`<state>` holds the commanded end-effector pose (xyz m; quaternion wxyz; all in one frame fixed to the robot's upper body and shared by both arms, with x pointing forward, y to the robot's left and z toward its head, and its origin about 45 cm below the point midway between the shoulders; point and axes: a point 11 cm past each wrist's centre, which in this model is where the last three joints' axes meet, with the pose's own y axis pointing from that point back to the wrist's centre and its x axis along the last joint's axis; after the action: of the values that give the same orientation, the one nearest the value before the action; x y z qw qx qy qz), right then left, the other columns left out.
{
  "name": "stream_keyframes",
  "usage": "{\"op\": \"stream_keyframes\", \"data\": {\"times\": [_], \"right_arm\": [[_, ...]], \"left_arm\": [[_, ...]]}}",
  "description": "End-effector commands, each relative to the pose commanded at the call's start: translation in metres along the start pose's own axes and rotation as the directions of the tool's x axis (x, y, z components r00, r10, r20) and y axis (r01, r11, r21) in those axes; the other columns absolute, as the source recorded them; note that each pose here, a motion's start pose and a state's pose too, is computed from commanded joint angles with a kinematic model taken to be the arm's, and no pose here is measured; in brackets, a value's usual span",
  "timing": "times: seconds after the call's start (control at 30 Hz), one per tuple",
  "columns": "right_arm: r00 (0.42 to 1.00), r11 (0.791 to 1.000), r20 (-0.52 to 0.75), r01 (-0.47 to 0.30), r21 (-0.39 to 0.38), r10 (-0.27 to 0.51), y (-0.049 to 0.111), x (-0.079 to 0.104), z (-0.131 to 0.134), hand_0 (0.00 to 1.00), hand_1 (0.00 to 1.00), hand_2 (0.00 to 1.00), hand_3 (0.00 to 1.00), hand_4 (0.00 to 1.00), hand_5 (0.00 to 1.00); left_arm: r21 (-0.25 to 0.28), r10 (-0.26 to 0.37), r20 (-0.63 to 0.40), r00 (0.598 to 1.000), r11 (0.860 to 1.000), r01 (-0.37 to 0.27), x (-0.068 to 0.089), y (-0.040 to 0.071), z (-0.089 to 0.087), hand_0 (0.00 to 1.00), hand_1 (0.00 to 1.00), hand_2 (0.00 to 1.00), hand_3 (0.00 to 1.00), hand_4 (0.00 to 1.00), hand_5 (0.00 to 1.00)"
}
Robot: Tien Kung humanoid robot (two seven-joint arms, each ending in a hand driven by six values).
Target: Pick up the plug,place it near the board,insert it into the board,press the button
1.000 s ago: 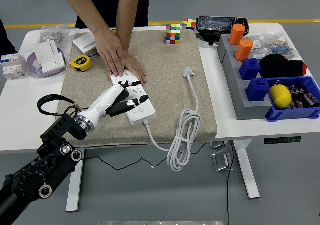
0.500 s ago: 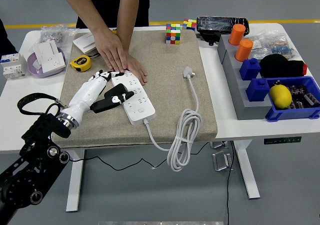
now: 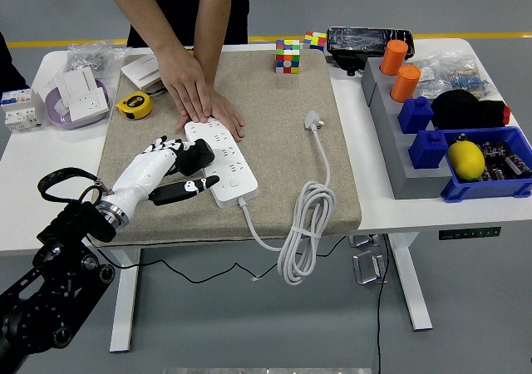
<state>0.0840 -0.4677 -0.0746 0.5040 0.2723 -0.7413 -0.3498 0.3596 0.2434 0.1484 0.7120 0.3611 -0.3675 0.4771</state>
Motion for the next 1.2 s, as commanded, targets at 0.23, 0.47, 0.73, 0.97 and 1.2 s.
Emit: {"op": "stream_keyframes", "data": {"times": [0.23, 0.47, 0.73, 0.97, 1.2], "right_arm": [[1.000, 1.000, -0.001, -0.001, -0.001, 0.001, 0.000, 0.001, 0.000, 0.813, 0.763, 0.730, 0.752, 0.998, 0.998], [1.000, 1.000, 0.001, 0.000, 0.002, 0.000, 0.000, 0.000, -0.001, 0.813, 0.763, 0.729, 0.751, 0.998, 0.998], [1.000, 1.000, 0.004, -0.001, 0.004, 0.001, 0.000, 0.001, -0.003, 0.813, 0.763, 0.730, 0.751, 0.998, 0.998], [1.000, 1.000, 0.008, 0.000, 0.007, 0.000, 0.000, 0.000, -0.005, 0.813, 0.762, 0.729, 0.751, 0.998, 0.998], [1.000, 1.000, 0.007, 0.001, 0.004, -0.001, 0.000, 0.000, -0.004, 0.813, 0.762, 0.729, 0.751, 0.998, 0.998]], "left_arm": [[-0.015, -0.019, 0.012, 1.000, 1.000, 0.019, -0.005, -0.004, 0.004, 0.998, 0.962, 0.925, 0.876, 0.998, 0.998], [-0.023, -0.033, 0.027, 0.999, 0.999, 0.034, -0.008, -0.008, 0.007, 0.998, 0.964, 0.925, 0.872, 0.998, 0.998], [-0.039, -0.036, 0.045, 0.998, 0.999, 0.038, -0.007, -0.015, 0.011, 0.998, 0.963, 0.926, 0.872, 0.998, 0.998], [-0.053, -0.034, 0.057, 0.998, 0.998, 0.037, -0.005, -0.018, 0.016, 0.998, 0.964, 0.926, 0.871, 0.998, 0.998], [-0.063, -0.033, 0.063, 0.997, 0.997, 0.037, -0.003, -0.018, 0.019, 0.998, 0.964, 0.926, 0.871, 0.998, 0.998]]}}
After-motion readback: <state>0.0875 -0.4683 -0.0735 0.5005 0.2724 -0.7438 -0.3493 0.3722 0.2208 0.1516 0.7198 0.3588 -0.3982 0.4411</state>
